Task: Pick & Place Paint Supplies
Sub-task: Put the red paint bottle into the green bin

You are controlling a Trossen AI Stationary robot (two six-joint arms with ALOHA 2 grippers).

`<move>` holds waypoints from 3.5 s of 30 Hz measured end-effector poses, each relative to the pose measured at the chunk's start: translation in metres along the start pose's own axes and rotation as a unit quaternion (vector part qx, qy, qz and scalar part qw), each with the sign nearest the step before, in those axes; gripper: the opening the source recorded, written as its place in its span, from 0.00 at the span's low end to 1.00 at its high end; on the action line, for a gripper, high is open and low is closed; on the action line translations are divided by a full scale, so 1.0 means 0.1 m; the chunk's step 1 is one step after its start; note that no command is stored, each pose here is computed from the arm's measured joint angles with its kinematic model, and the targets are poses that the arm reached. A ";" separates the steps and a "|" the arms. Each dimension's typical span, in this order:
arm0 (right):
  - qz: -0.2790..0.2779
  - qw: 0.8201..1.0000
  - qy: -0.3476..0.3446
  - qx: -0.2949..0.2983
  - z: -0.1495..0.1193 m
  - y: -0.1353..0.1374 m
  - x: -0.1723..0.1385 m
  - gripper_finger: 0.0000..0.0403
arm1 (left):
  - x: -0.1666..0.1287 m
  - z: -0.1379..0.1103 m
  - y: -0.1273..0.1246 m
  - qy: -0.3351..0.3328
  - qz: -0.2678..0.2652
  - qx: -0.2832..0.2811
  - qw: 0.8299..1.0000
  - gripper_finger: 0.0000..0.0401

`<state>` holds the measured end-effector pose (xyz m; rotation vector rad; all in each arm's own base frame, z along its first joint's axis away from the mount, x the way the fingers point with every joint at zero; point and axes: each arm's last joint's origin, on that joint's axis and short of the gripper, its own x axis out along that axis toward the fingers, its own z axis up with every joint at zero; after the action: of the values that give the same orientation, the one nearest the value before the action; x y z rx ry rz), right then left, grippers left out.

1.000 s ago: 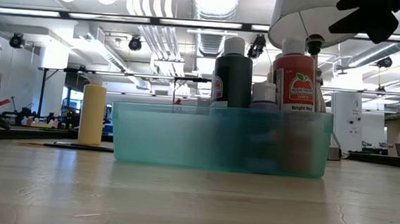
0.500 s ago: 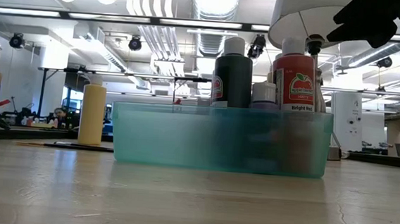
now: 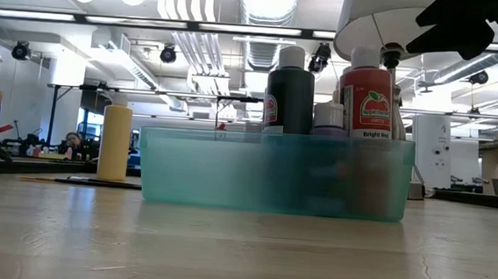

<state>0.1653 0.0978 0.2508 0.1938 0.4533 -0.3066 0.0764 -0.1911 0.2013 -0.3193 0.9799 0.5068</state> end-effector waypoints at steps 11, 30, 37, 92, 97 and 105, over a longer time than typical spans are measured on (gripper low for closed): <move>-0.009 1.000 -0.007 -0.003 0.01 -0.01 0.00 0.73 | -0.03 0.04 0.02 0.000 -0.008 0.021 1.000 0.31; -0.011 1.000 -0.009 -0.013 0.01 -0.01 0.00 0.56 | -0.30 0.29 0.20 -0.011 -0.033 0.057 0.998 0.30; -0.007 1.000 -0.013 -0.014 0.02 0.00 0.00 0.55 | -0.61 0.65 0.42 -0.052 -0.092 0.064 0.992 0.30; 0.017 0.980 -0.128 -0.154 0.37 0.21 0.08 0.82 | -1.10 2.45 0.39 -0.181 -0.014 0.227 0.957 0.30; 0.017 0.980 -0.128 -0.150 0.37 0.21 0.08 0.86 | -1.10 2.44 0.40 -0.177 -0.011 0.229 0.957 0.30; 0.017 0.980 -0.128 -0.150 0.36 0.21 0.08 0.90 | -1.08 2.40 0.45 -0.151 0.005 0.226 0.962 0.30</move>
<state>0.1937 0.1063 0.2818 -0.1328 0.2355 -0.2214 0.1723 -0.0680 0.4174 0.1717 0.7716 0.3148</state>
